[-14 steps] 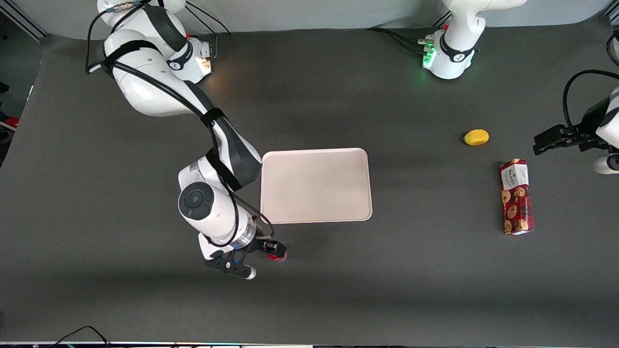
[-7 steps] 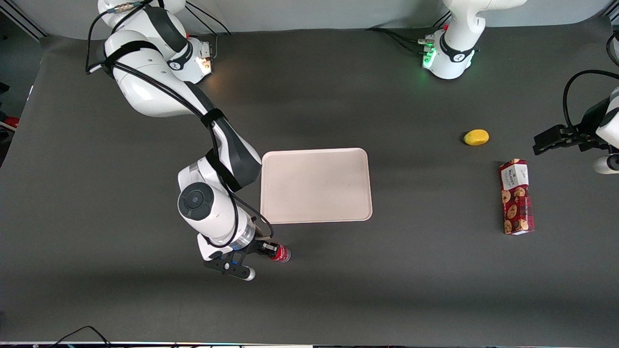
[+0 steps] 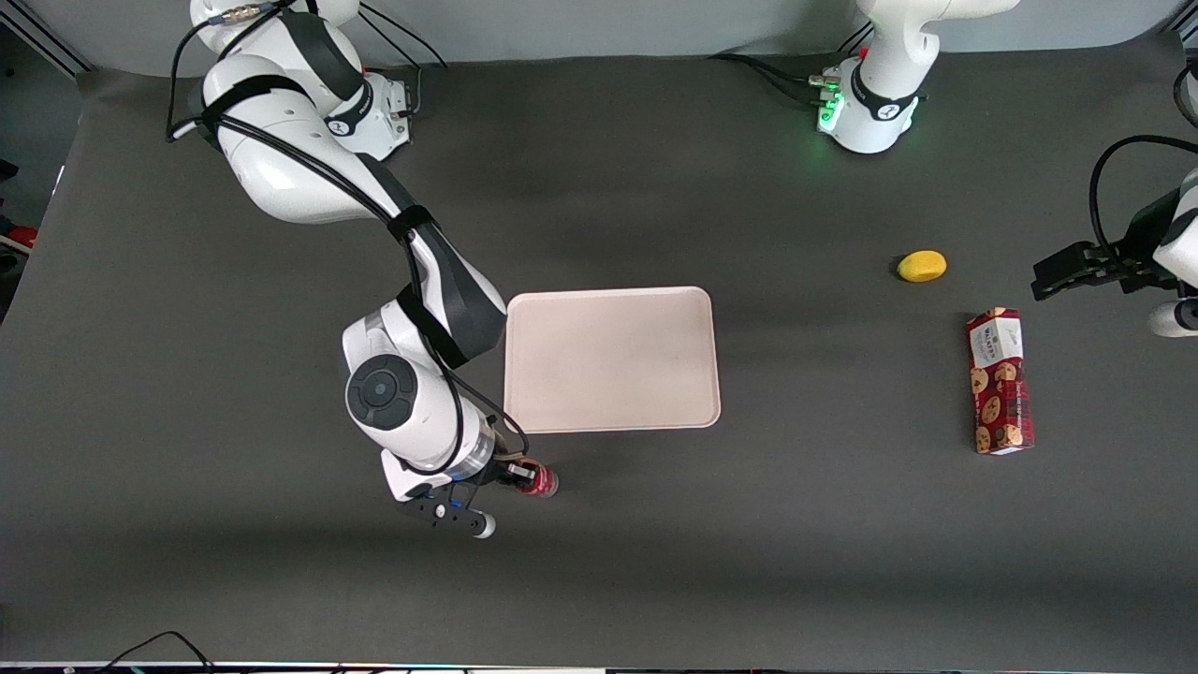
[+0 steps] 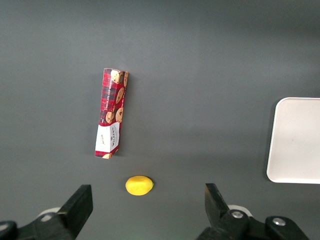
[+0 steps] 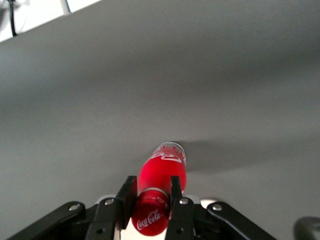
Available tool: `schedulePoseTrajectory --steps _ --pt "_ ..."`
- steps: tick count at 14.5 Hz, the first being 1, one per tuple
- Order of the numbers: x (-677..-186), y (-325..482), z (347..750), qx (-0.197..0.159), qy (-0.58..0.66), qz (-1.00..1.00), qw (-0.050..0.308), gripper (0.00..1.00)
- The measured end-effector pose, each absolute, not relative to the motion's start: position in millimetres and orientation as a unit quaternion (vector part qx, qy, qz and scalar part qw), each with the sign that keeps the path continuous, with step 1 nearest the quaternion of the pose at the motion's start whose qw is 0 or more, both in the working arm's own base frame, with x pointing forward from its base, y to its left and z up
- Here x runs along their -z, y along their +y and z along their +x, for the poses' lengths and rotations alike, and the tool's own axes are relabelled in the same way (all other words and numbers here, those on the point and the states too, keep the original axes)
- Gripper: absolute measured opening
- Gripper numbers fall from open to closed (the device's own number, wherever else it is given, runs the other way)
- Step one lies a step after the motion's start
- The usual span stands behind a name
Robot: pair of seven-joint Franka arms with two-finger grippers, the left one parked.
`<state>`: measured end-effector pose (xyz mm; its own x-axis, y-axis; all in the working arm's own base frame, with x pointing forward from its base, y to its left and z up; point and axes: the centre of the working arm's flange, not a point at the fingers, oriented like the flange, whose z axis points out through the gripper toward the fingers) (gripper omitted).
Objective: Place coke bottle on tray
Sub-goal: 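Close the right gripper on the bottle and lift it, then carry the bottle over the white tray and lower it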
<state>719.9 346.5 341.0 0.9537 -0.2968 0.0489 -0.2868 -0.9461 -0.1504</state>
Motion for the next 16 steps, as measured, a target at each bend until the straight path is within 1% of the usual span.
schedulePoseTrajectory --steps 4,8,11,14,16 --pt "-409 338 704 0.018 0.135 -0.989 0.05 0.33" --pt "-491 342 666 -0.003 0.114 -0.993 0.04 0.33" --pt "-559 339 627 -0.013 0.098 -0.995 0.031 0.33" --pt "-624 353 575 -0.019 0.096 -0.994 0.04 0.33" --pt "-650 373 535 -0.031 0.098 -0.994 0.044 0.33"
